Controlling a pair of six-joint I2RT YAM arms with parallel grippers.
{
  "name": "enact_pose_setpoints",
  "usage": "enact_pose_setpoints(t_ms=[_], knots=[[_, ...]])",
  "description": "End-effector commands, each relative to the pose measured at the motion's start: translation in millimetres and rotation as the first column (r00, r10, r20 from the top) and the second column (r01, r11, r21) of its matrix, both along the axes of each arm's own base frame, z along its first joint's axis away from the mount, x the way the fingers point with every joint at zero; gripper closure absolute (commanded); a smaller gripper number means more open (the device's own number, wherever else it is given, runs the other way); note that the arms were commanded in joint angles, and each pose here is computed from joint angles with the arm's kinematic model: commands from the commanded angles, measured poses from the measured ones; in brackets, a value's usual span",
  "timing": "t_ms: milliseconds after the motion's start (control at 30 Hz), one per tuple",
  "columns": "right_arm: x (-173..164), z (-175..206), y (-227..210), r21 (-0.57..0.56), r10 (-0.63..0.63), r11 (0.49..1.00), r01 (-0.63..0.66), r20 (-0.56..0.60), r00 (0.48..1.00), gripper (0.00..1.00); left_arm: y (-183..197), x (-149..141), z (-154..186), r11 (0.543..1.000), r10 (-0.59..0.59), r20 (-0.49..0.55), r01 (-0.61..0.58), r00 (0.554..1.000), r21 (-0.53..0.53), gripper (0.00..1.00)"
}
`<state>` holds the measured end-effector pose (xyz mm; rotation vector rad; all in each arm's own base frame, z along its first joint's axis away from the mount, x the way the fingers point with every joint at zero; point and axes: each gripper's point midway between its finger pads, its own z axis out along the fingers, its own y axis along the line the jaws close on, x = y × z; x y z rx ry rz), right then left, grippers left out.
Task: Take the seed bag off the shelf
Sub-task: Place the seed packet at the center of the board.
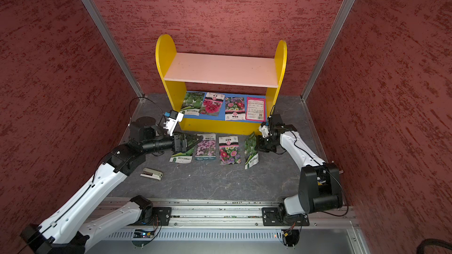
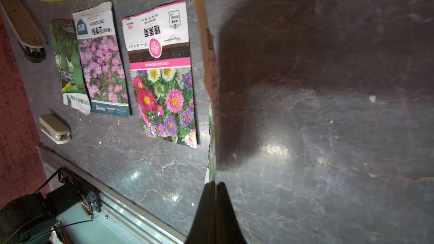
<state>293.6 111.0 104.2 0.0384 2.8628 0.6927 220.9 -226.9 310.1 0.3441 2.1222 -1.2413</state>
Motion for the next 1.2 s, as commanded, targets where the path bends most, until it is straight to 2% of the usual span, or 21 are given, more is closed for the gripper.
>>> enact_pose_setpoints(t_ms=[0,300,467,733,967,1167], knots=[[23,-2,-10,-0.061,-0.009,0.998,0.012,0.06,0.998,1.0,-2,2,0,1.0,-0.008,0.036,0.008,0.999,0.0,0.0],[32,-15,-33,-0.204,-0.029,0.978,0.041,0.06,0.998,1.0,-8,6,-7,1.0,-0.015,0.021,0.015,1.0,0.002,0.0],[34,-26,-45,-0.272,-0.051,0.96,0.063,0.052,0.997,0.91,-12,8,-8,1.0,-0.023,0.017,0.023,1.0,0.002,0.0],[43,-37,-52,-0.303,-0.078,0.948,0.096,0.072,0.994,0.88,-17,9,-13,0.999,-0.032,0.001,0.032,0.999,0.002,0.0],[46,-48,-50,-0.289,-0.086,0.952,0.106,0.081,0.993,0.77,-22,11,-16,0.999,-0.037,-0.012,0.037,0.999,-0.002,0.0],[44,-50,-56,-0.32,-0.092,0.94,0.115,0.085,0.992,0.62,-24,10,-17,0.999,-0.041,-0.014,0.041,0.999,-0.004,0.0]])
